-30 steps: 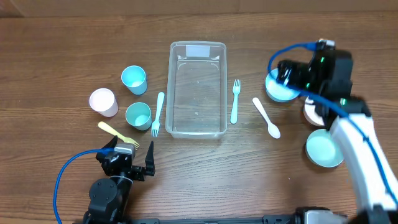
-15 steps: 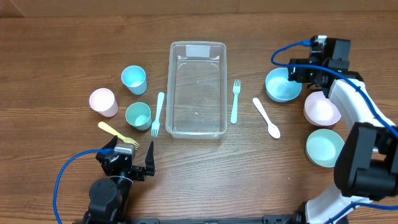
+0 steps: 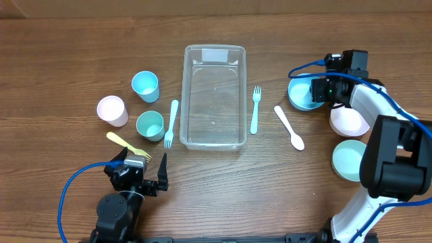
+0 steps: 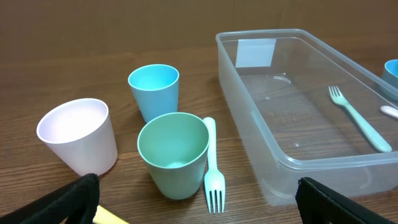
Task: Pack container
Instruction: 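Grasp the teal bowl rim with the right gripper, then carry the teal bowl into the container and release it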
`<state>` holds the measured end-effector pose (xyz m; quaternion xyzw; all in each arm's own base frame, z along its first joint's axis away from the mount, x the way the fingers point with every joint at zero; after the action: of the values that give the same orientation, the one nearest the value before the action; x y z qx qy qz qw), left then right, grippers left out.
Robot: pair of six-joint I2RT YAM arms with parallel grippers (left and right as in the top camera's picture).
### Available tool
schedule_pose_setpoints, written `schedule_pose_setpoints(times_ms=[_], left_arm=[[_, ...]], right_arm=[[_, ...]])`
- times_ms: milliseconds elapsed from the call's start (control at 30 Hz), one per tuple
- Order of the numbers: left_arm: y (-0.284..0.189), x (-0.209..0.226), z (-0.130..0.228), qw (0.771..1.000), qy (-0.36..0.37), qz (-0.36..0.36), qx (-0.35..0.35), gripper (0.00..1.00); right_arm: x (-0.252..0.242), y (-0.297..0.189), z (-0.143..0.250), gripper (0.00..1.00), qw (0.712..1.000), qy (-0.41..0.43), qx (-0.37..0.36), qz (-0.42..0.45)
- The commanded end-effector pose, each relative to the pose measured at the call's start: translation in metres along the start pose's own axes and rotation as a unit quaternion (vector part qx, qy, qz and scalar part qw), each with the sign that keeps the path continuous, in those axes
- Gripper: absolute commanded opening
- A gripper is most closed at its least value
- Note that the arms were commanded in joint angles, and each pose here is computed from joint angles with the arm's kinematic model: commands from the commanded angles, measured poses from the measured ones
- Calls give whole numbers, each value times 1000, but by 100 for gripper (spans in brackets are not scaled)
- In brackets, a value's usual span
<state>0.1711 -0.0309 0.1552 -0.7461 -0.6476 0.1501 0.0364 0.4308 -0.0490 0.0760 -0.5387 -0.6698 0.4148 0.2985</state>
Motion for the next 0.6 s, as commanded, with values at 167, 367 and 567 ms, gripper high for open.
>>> schedule_pose_setpoints(times_ms=[167, 367, 567], left_arm=[[1, 0, 2, 1000, 5, 3, 0, 100], [1, 0, 2, 1000, 5, 3, 0, 100], [1, 0, 2, 1000, 5, 3, 0, 100]], right_arm=[[-5, 9, -4, 9, 1000, -1, -11, 0], [-8, 4, -16, 4, 999, 31, -31, 7], [-11, -60, -76, 4, 990, 92, -108, -22]])
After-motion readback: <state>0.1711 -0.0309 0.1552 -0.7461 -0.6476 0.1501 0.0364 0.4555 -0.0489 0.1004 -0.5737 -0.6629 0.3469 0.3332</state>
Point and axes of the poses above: each gripper's point midway between its finger pads, its own y axis out along the fingers, its own x axis along the line the jaws close on, z = x × y, the point moved 6 cm from there along -y, back along the fingers, and after that the axes turned 10 degrees about -y, right-handed, at the moved point
